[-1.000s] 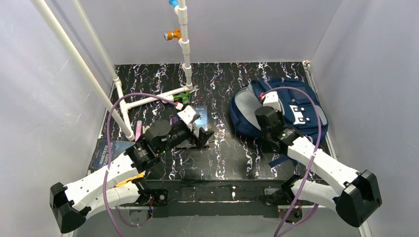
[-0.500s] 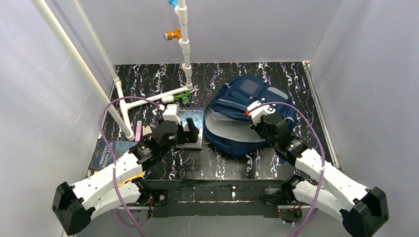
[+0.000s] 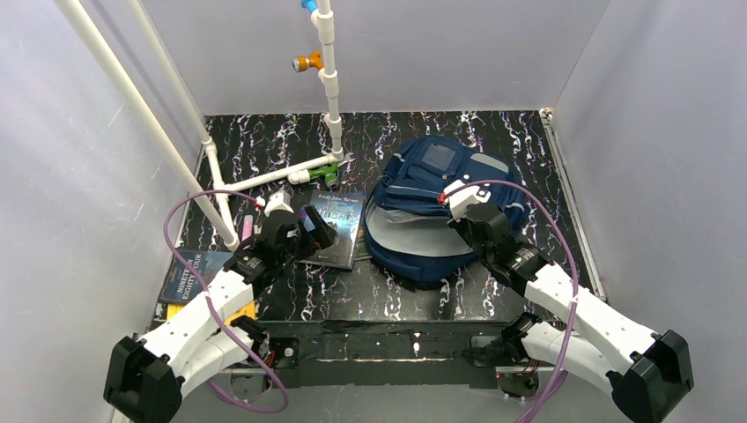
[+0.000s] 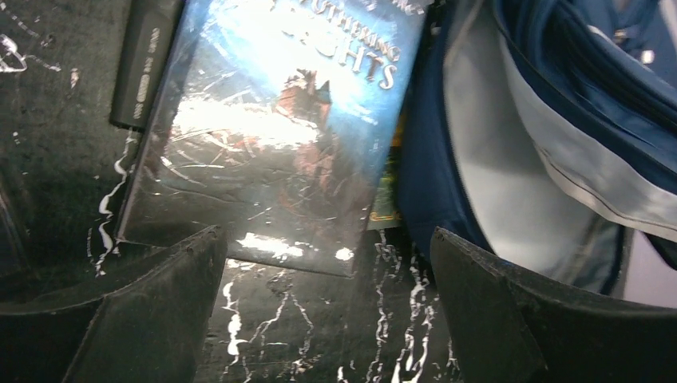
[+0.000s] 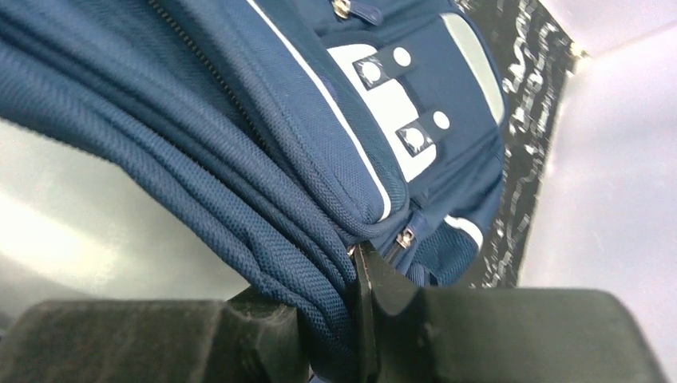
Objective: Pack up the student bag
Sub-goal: Pick up the book from the center of the board.
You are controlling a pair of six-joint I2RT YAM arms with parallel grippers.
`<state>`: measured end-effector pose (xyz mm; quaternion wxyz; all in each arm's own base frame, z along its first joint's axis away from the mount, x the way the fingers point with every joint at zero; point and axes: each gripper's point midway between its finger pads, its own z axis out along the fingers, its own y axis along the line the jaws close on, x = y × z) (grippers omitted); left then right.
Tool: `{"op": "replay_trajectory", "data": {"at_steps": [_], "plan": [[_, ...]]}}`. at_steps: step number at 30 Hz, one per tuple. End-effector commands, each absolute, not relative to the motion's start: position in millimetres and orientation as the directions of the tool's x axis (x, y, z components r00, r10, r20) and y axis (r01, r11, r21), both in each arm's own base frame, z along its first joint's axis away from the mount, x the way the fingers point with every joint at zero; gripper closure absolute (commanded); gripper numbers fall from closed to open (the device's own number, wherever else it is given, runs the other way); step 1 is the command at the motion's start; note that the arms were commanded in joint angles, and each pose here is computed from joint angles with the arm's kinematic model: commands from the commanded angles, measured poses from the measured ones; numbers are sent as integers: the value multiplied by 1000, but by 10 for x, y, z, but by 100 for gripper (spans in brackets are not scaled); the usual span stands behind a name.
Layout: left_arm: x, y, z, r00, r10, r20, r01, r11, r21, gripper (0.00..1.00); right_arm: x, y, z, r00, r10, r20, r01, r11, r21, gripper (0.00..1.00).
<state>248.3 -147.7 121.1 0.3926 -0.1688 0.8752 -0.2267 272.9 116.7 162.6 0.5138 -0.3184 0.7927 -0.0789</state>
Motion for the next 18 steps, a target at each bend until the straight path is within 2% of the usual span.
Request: {"op": "replay_trajectory", "data": {"at_steps": [1,3,4,6,11,12,13,14,16,18], "plan": [[2470,-1365,1061,-672,-426,-606,-137,876,-463,2,2744,635,1840,-389,-611,-690,-198,787,-585,99],[2501,-1315,1030,-660,-430,-617,-139,876,-462,2,2726,653,1869,-372,-621,-690,-220,781,-584,99],[2513,-1293,1015,-656,-432,-619,-142,876,-461,2,2714,710,1875,-350,-620,-702,-251,784,-568,94],[2522,-1252,984,-657,-430,-619,-150,879,-452,2,2694,845,1904,-298,-602,-741,-306,795,-524,75],[2551,-1113,971,-653,-433,-622,-181,886,-427,2,2683,754,1984,-294,-593,-750,-256,805,-536,70],[2559,-1077,972,-649,-438,-623,-192,886,-423,2,2681,718,1984,-309,-602,-736,-247,798,-549,62],[2562,-1049,964,-647,-440,-622,-199,886,-419,2,2673,720,1983,-317,-610,-726,-259,793,-552,43],[2565,-1029,956,-647,-442,-621,-204,886,-417,2,2658,782,1971,-313,-617,-722,-301,785,-541,28],[2577,-1024,917,-653,-447,-611,-208,882,-423,2,2565,1067,1931,-256,-643,-722,-478,733,-483,4],[2590,-1091,818,-683,-442,-581,-192,876,-442,2,2407,1354,1916,-200,-640,-742,-636,661,-399,2]]}}
